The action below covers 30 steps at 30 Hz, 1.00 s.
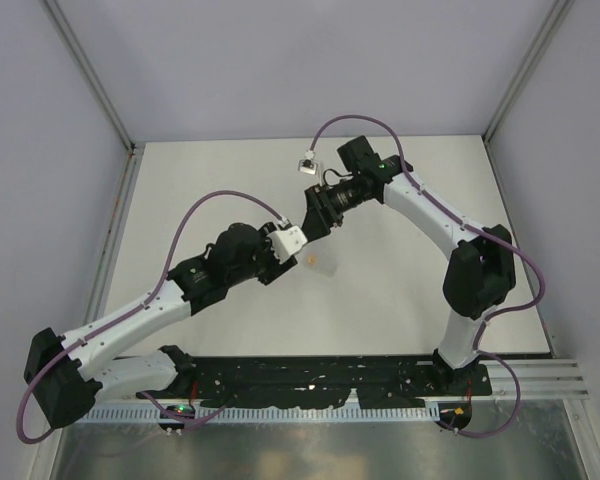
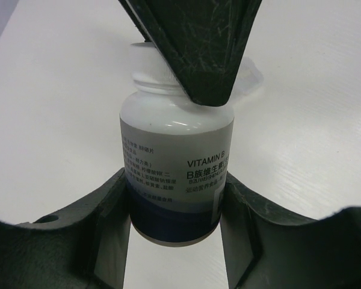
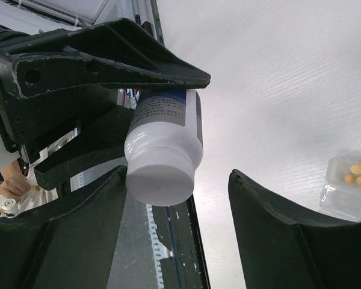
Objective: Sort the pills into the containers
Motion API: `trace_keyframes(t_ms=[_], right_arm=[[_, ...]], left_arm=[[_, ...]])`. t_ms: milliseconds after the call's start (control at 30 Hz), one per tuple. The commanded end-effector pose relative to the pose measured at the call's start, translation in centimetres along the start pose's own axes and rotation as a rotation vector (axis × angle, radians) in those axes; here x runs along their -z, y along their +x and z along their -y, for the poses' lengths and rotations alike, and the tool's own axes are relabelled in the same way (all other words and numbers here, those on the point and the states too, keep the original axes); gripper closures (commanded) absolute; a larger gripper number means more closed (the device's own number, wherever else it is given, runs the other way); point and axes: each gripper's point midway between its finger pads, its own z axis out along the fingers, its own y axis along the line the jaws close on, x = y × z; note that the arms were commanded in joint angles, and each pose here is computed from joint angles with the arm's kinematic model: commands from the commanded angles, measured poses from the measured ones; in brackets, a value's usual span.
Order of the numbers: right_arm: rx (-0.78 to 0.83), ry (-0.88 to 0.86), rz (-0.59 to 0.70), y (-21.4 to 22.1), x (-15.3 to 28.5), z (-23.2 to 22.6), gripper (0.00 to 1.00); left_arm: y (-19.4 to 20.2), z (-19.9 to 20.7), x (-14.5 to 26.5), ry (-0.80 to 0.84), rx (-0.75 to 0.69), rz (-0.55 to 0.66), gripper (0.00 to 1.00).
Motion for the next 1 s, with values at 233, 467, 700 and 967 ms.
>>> trace_keyframes(t_ms=[233, 467, 700, 967], right_arm=[[0.222, 0.067, 0.082, -1.3, 3.2, -3.4, 0.19], [0.376, 0.101, 0.076, -0.6, 5.0, -5.6, 0.18], [0.627, 0.153, 0.063, 0.4, 6.5, -8.2, 0.18], [0.843, 0.165, -0.004, 2.1, 5.2, -11.2, 0.18]], left_arm=[[-3.3, -1.4, 0.3, -0.054, -0.013, 0.107, 1.00], [-4.3, -0.2, 1.3, 0.079, 0.057, 0.163, 1.00], [-6.1, 3.8, 3.8, 0.459, 0.166, 0.280, 1.00], [-7.3, 8.0, 7.3, 0.840, 0.206, 0.321, 1.00]])
